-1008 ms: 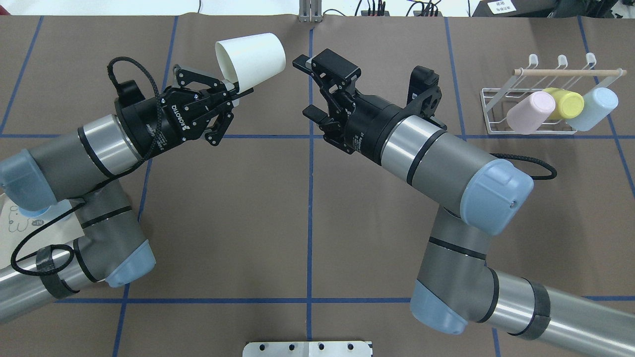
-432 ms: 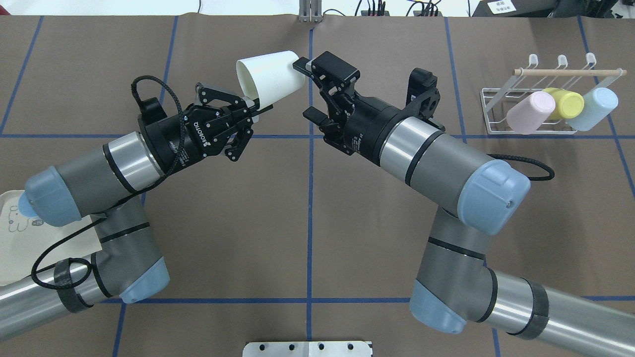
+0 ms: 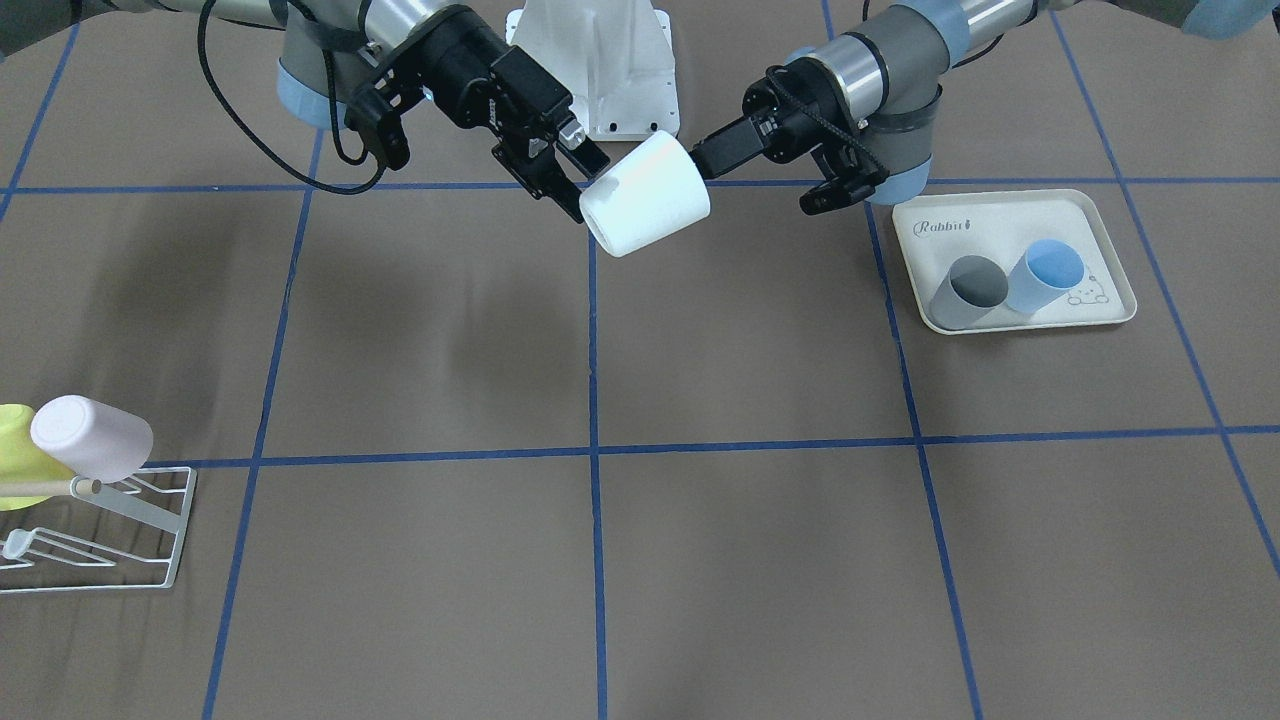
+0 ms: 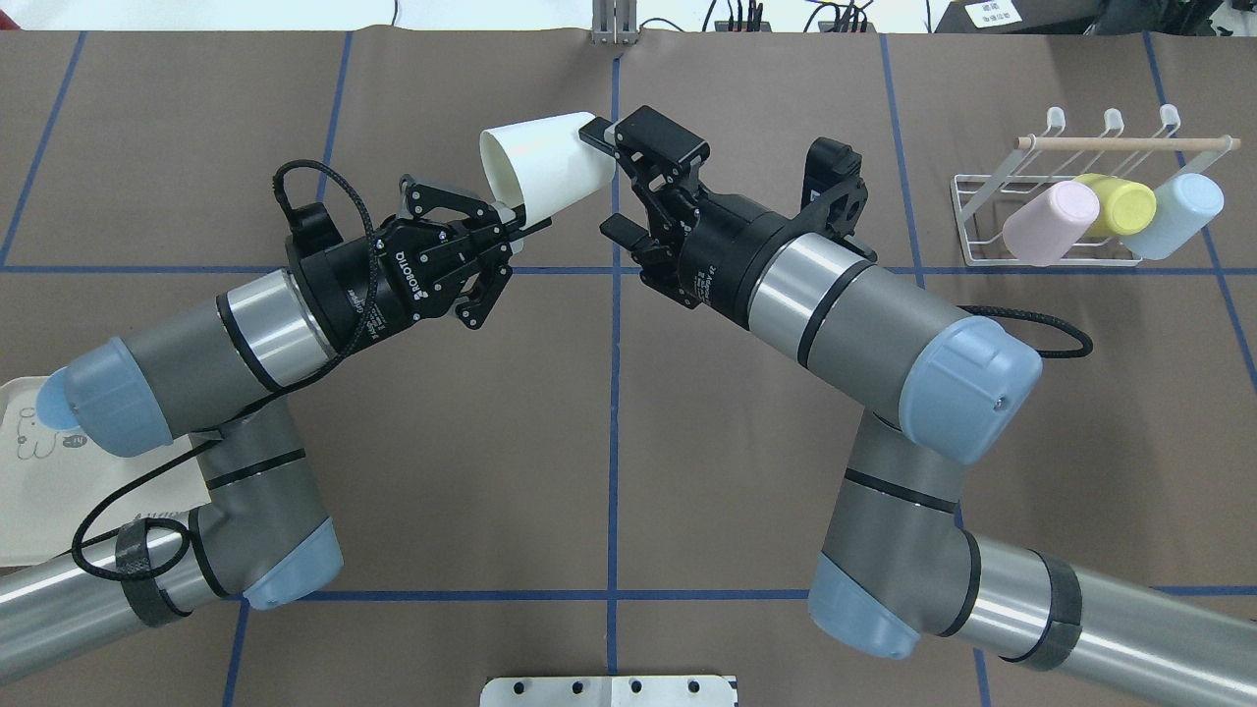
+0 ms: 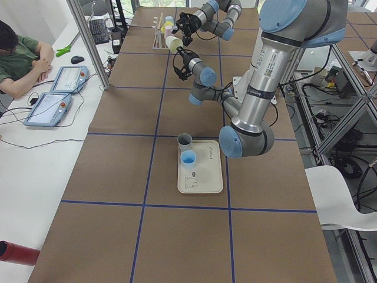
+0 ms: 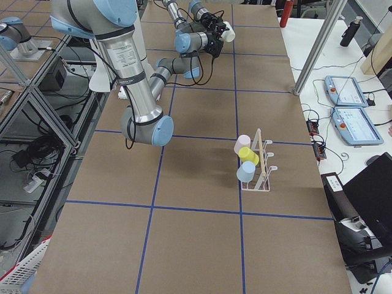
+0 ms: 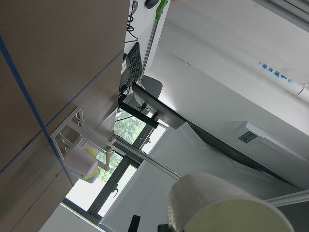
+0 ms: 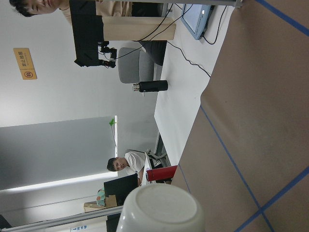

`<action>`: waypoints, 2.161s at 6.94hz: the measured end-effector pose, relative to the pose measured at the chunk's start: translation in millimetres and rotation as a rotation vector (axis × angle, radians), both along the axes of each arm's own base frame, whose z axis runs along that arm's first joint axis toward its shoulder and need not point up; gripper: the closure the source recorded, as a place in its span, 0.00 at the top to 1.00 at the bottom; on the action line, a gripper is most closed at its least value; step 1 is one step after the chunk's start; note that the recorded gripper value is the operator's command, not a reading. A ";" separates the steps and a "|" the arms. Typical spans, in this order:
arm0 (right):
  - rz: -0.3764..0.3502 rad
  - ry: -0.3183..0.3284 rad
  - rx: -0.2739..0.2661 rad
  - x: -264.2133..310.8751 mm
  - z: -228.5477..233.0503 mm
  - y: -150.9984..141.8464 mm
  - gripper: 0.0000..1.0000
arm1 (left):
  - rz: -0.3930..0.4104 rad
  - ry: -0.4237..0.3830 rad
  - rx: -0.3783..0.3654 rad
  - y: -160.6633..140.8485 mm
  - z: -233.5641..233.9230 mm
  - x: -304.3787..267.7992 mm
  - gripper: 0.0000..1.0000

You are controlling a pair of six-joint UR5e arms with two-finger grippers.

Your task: Transfer IKEA cup to right arm and place on rack

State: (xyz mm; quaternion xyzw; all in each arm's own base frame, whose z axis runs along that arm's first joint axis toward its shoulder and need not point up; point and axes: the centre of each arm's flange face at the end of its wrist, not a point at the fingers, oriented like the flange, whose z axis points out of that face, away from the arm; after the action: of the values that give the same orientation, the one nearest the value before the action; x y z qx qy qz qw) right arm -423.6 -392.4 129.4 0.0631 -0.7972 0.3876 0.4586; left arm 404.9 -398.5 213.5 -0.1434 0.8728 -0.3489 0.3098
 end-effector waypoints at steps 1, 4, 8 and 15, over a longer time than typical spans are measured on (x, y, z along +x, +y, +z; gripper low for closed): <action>0.000 0.002 -0.001 -0.8 0.7 -0.3 0.99 | 0.001 0.004 -0.004 2.5 -0.5 2.7 0.00; 0.000 0.002 -0.001 -1.2 0.7 -0.4 0.99 | 0.005 0.020 -0.017 16.1 -8.0 18.6 0.00; -0.001 0.002 -0.001 -1.4 0.4 -0.1 0.99 | 0.008 0.027 -0.016 17.6 -14.5 22.8 0.00; -0.003 0.004 -0.003 -2.6 1.8 0.1 0.00 | 0.021 0.034 -0.019 26.8 -17.4 30.8 0.85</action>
State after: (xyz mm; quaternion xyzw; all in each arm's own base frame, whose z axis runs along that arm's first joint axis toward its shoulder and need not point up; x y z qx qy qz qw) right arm -426.1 -392.3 131.2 0.0622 -0.7958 0.3880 0.4607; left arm 435.6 -371.7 196.2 -0.1613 0.8729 -0.3516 0.2973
